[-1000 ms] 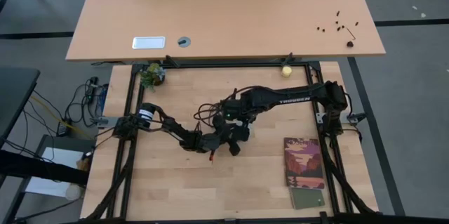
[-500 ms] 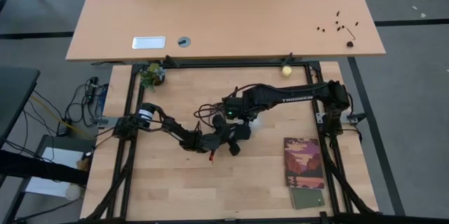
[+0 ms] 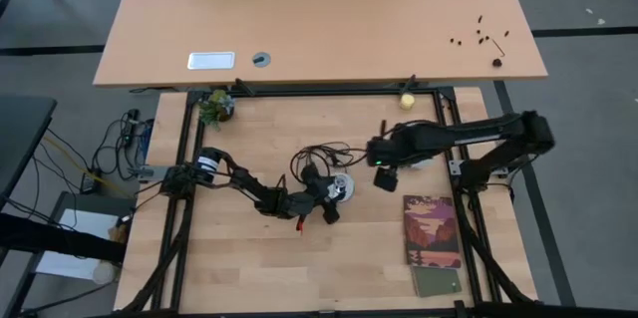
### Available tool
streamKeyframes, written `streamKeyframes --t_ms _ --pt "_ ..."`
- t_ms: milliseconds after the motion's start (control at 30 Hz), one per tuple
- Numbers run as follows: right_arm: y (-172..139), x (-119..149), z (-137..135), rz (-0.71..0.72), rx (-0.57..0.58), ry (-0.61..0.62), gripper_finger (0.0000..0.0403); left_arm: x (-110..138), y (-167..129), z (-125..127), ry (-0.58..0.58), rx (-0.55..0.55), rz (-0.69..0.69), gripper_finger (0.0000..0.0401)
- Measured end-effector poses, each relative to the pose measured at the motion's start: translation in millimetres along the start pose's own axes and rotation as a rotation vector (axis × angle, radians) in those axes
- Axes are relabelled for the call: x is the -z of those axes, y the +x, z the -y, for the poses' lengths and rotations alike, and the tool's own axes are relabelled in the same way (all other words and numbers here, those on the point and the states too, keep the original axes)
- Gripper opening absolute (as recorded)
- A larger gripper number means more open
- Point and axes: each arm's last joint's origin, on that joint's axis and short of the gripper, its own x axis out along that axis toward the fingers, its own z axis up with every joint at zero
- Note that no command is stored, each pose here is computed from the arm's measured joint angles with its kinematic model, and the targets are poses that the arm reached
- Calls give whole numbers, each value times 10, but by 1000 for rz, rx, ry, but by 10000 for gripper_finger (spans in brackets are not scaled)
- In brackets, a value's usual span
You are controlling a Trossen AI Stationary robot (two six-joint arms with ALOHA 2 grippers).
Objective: Screw lightbulb
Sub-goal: Insert the white lightbulb into the silver lamp
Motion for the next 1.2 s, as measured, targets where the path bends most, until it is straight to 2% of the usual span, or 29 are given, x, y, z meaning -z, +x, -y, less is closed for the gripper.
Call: streamKeyframes --t_ms 167,267,400,467,600,733,867,967,1200 --pt "65 281 252 -67 56 192 314 -19 -31 10 83 -65 17 307" --pt "124 392 314 -103 66 206 307 -74 -93 63 157 -90 35 307" --pt "174 482 326 -151 50 169 300 -191 -189 143 198 -105 76 303" --pt "175 504 329 -177 43 148 299 -256 -235 182 212 -99 99 301" --pt "162 563 335 -257 7 72 301 -451 -283 255 168 -78 146 301" --pt "149 605 333 -304 -23 -94 303 -649 -275 322 150 -37 163 300" --pt "176 571 312 -283 -45 -222 309 -777 -208 399 190 -36 147 300" --pt "304 518 296 -288 -56 -252 314 -850 -149 436 218 -42 118 300" --pt "716 418 256 -424 -36 -343 317 -915 -126 517 256 -40 64 300"
